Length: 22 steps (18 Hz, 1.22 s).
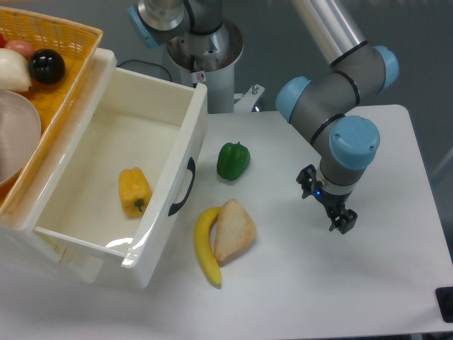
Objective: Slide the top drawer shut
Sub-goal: 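Move the open gripper from its start pose toward the open drawer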
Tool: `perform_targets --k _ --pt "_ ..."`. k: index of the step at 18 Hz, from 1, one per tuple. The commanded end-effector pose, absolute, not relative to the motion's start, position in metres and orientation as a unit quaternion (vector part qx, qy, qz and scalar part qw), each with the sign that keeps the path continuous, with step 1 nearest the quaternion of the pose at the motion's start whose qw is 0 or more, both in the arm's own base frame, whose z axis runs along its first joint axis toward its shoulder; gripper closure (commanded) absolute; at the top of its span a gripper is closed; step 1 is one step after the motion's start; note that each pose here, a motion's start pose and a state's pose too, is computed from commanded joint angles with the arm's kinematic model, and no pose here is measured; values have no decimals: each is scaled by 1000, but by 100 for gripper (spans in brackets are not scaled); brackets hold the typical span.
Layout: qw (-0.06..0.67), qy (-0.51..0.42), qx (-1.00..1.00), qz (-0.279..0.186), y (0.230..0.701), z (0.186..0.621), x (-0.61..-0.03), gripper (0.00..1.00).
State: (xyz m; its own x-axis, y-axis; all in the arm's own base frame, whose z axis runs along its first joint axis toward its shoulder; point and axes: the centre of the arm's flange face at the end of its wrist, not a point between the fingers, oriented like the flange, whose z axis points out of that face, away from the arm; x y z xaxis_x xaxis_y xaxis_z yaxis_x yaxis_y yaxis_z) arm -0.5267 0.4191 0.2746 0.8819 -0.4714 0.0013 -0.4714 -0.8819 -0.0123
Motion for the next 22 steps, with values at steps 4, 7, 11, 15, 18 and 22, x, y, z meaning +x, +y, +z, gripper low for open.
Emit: perform_targets --k 4,7,11,15,18,22 --pt "7 239 -971 -3 420 275 -525 0" --pt "4 224 -974 -7 418 267 -526 0" --pt "4 174 -985 -6 406 270 -522 0" --pt "18 100 -995 -10 409 273 -517 0" --pt "83 67 -994 -31 418 285 -510 0" --pt "97 58 -993 -32 430 298 -493 8"
